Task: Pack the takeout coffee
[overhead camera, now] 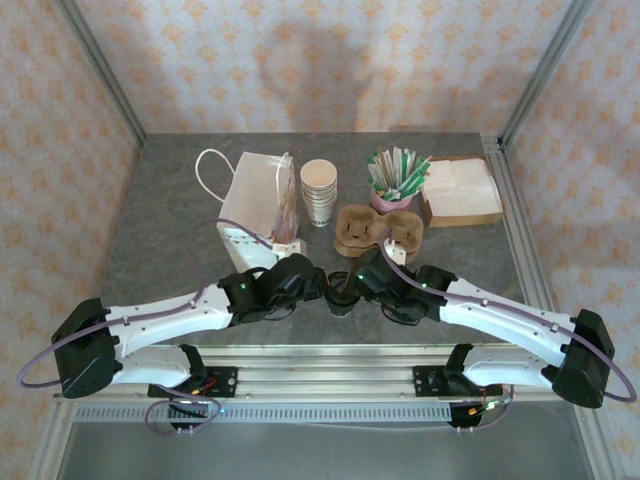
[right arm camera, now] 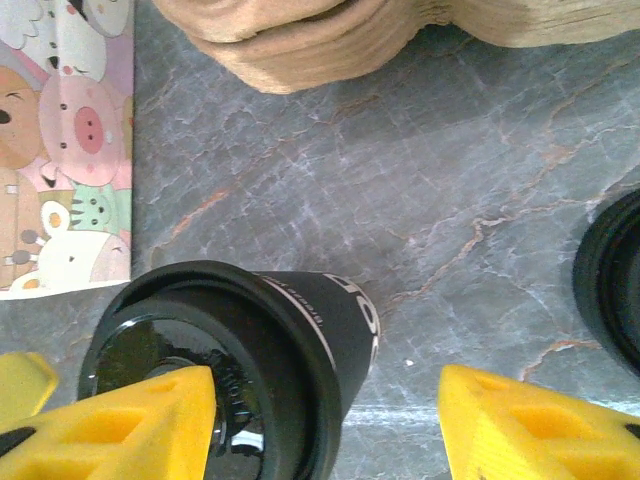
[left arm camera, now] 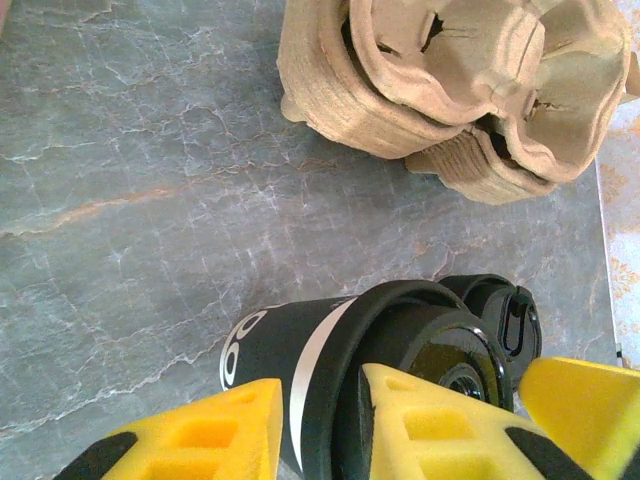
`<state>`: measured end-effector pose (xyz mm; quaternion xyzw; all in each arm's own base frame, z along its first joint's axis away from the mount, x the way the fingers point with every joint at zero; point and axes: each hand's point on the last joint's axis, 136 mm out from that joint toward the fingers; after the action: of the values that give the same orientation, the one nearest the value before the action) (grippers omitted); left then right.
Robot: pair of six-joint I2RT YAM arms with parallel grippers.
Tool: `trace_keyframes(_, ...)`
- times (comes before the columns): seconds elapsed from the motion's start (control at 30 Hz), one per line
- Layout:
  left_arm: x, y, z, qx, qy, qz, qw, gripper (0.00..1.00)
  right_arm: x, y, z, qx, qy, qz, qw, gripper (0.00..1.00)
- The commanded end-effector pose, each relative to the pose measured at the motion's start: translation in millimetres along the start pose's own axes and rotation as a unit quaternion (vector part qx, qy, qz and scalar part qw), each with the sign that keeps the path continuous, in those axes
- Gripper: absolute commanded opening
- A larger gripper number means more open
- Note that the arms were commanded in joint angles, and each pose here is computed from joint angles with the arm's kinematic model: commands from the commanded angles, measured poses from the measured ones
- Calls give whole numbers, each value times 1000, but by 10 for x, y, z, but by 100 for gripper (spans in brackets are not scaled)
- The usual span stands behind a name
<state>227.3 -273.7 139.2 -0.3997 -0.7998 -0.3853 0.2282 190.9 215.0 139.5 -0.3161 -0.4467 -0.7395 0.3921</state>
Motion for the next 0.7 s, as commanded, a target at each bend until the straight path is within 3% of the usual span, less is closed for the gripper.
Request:
trace_keyframes(0.0, -44, 18, -51, 18, -15, -2, 1000, 27, -17, 10, 43, 4, 13, -1, 1000, 60)
trace_keyframes(0.67, -143, -160, 198, 31, 8, 20, 999, 19, -141, -100, -54, 13, -9, 20, 1000, 59)
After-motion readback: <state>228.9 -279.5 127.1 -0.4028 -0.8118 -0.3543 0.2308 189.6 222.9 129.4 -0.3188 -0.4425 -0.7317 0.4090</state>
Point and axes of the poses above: each hand's point on the last joint's axis, 136 mm out from that joint toward the fingers, its own x axis back along the fingers, its own z axis along the line the jaws close on, y = z × x, and after that the axes turned 2 degrees about x, right-handed
